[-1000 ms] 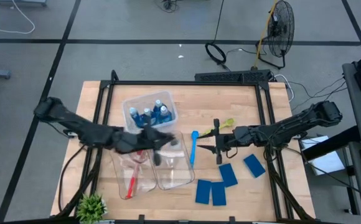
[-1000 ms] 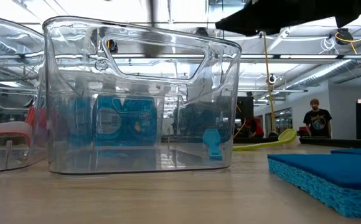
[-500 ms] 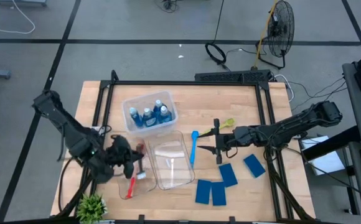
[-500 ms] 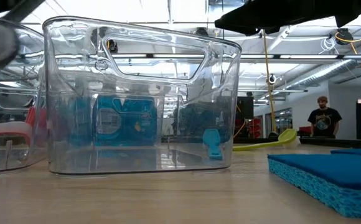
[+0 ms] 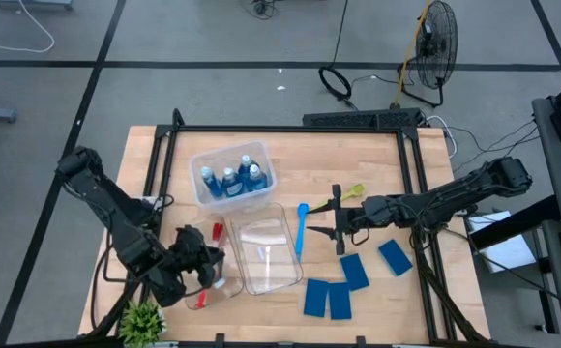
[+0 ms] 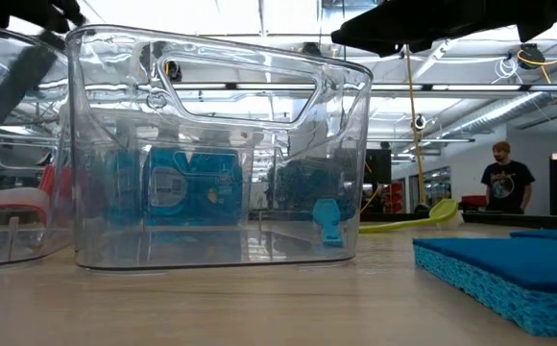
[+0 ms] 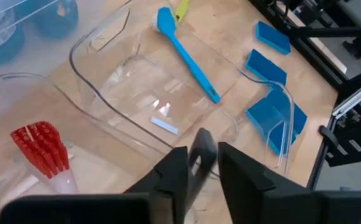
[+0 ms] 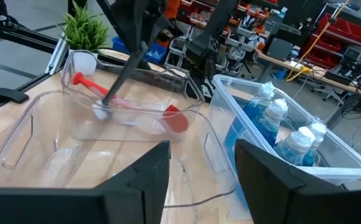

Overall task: Pick & Place Kitchen Sink Supplies
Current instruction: Put the gray dishwashing brush into the left transparent bin, then put the green dishwashing brush into the left transparent bin

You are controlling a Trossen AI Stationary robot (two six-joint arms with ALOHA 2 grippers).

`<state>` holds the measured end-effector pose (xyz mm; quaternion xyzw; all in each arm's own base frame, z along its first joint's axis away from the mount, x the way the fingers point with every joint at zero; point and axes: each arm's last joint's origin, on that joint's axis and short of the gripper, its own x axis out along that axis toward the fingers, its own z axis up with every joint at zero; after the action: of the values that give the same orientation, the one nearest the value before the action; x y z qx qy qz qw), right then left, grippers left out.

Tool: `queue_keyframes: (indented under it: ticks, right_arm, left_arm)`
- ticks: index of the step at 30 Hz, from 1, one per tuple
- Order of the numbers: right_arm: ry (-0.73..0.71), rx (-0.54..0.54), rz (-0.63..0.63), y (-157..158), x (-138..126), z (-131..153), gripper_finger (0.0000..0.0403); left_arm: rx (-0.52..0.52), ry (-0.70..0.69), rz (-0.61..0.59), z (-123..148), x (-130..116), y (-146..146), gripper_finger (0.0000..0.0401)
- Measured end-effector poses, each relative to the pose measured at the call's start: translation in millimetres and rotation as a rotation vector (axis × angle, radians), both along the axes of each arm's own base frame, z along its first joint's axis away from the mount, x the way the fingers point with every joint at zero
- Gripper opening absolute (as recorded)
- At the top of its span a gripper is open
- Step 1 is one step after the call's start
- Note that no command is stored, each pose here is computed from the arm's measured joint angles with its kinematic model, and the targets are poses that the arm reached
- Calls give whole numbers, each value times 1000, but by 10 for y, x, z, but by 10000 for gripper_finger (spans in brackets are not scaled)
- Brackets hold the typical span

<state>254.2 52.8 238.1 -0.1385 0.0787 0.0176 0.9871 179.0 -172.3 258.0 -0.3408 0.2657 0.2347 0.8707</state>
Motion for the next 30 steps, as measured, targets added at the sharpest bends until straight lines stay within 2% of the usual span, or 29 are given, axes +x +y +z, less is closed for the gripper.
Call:
queue_keyframes:
  ticks: [8,14,18,22,26,30]
  right_arm:
    - [46,63,-57,-56,1,-45,184]
    - [242,7,-357,-249,-66,-250,203]
    - [435,-26,-489,-462,-162,-418,218]
    - [587,54,-453,-691,-255,-571,227]
    - [679,147,-398,-925,-388,-751,228]
    - [747,164,-423,-1085,-536,-904,228]
  left_arm:
    - [10,5,-2,-8,4,3,155]
    - [31,16,5,-16,-9,20,200]
    - [47,14,10,-15,2,36,229]
    - [73,26,7,-18,22,66,256]
    - [101,36,6,-18,60,108,276]
    - [118,44,8,-18,87,140,286]
